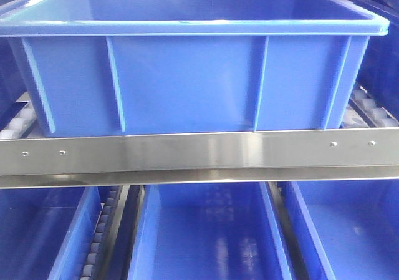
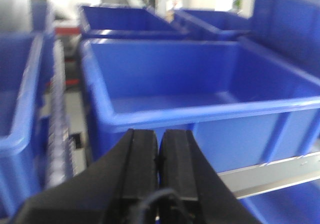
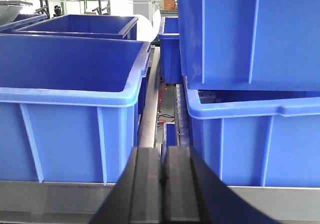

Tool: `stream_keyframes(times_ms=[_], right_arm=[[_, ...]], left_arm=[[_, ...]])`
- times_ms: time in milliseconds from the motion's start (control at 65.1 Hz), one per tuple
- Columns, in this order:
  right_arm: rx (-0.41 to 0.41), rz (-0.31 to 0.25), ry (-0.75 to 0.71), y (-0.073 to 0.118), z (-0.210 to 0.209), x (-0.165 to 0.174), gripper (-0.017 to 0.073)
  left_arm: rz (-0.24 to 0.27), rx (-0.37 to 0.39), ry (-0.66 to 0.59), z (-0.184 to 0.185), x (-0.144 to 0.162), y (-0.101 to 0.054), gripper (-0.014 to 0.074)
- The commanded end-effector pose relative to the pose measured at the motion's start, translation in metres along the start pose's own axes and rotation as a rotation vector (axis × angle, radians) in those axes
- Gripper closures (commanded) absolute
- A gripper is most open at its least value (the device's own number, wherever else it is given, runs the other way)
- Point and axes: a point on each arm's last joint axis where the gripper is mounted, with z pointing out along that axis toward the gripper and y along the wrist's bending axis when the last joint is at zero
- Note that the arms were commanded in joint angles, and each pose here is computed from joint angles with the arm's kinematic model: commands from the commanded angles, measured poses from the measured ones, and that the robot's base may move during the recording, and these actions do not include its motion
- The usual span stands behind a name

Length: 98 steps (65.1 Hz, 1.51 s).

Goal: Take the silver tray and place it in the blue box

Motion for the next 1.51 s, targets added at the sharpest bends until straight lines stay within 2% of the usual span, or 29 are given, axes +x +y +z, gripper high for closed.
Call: stream_keyframes(times_ms=[0, 61, 169, 277, 446, 538, 1491], right_arm=[[0.001, -0.024, -0.131, 0.000, -0.003, -0.016, 0.0505], [0.001, -0.024, -0.131, 0.000, -0.003, -0.016, 0.0505], [0.001, -0.024, -0.131, 0.000, -0.003, -0.016, 0.0505], [0.001, -0.024, -0.131, 0.000, -0.003, -0.016, 0.0505], [0.001, -0.024, -0.131, 0.000, -0.003, -0.016, 0.0505], [0.001, -0.024, -0.131, 0.000, -0.003, -0.016, 0.0505], [0.001, -0.024, -0.131, 0.000, -0.003, -0.016, 0.0505]], left_arm=[[0.026, -0.044, -0.080, -0.006, -0.005, 0.001, 0.0607], [0.085, -0.105, -0.111, -0.012, 0.005, 0.003, 0.0607], [0.079, -0.210, -0.121, -0.018, 0.027, 0.007, 0.0607], [0.086, -0.264, -0.126, -0.014, 0.042, 0.011, 0.0607], [0.079, -0.268, -0.117, -0.010, 0.070, 0.012, 0.0607], [0.030, -0.275, -0.079, -0.009, 0.081, 0.013, 0.0607], [0.032, -0.278, -0.095, -0.010, 0.079, 0.014, 0.0607]])
